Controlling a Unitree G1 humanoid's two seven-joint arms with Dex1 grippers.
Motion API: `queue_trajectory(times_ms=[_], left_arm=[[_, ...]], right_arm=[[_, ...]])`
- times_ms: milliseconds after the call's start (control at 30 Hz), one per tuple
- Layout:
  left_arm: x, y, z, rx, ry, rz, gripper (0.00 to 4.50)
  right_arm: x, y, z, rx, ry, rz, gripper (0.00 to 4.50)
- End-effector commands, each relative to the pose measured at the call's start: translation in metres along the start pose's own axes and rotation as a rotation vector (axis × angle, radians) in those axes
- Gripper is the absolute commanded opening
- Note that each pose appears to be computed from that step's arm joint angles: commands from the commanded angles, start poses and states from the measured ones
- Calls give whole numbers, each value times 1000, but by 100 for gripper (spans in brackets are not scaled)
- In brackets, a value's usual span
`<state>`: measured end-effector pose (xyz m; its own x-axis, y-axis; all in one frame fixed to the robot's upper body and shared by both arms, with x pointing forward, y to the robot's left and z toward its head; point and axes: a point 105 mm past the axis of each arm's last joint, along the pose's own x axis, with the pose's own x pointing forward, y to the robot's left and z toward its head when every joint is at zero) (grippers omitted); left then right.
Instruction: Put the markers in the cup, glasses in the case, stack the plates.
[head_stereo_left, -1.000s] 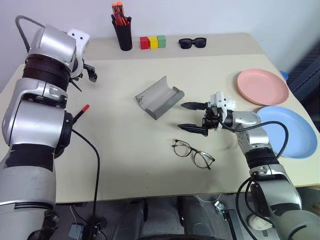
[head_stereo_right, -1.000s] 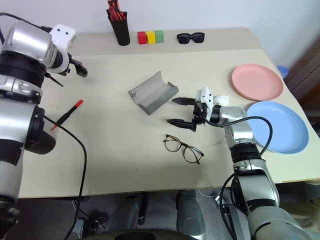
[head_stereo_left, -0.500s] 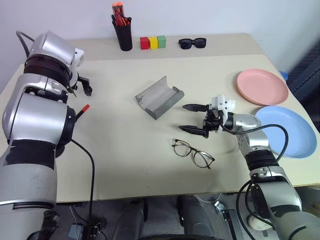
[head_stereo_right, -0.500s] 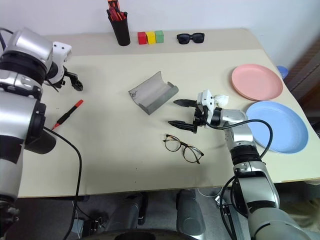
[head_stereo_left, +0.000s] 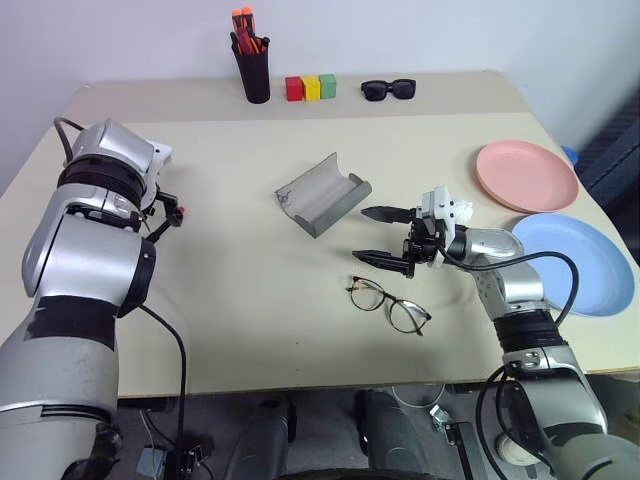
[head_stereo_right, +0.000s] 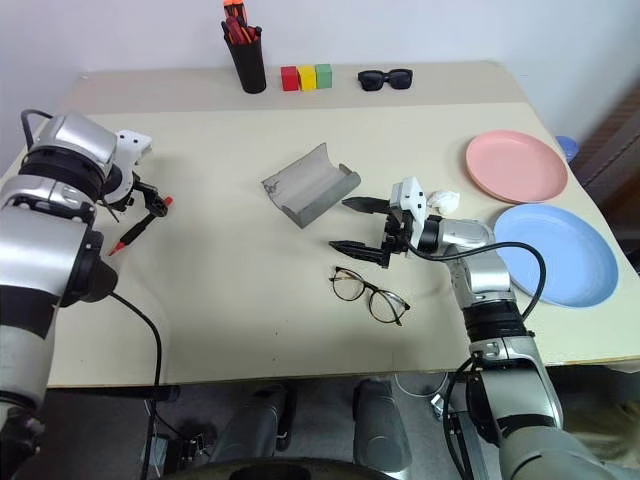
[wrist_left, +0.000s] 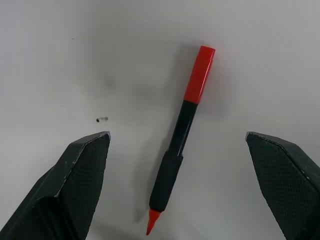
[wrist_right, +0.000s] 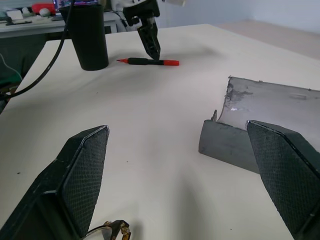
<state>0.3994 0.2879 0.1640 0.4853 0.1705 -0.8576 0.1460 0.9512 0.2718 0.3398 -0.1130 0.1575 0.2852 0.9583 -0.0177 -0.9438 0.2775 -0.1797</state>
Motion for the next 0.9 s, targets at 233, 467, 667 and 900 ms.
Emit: queue_trajectory(times_ms=[233, 467, 667, 900], left_arm=[[14, -7, -10, -49, 9, -48, 448], [21, -26, -12, -43, 28, -122, 448], [20, -50, -7, -1, 50, -205, 448], [21, -57, -8, -52, 55, -242, 448]], right_arm=[[-4, 0, 20, -35, -28, -22, 450], [-7, 1, 21, -34, -22, -33, 450], [-7, -1, 22, -38, -21, -43, 450], [-13, -1, 18, -38, -22, -56, 450]])
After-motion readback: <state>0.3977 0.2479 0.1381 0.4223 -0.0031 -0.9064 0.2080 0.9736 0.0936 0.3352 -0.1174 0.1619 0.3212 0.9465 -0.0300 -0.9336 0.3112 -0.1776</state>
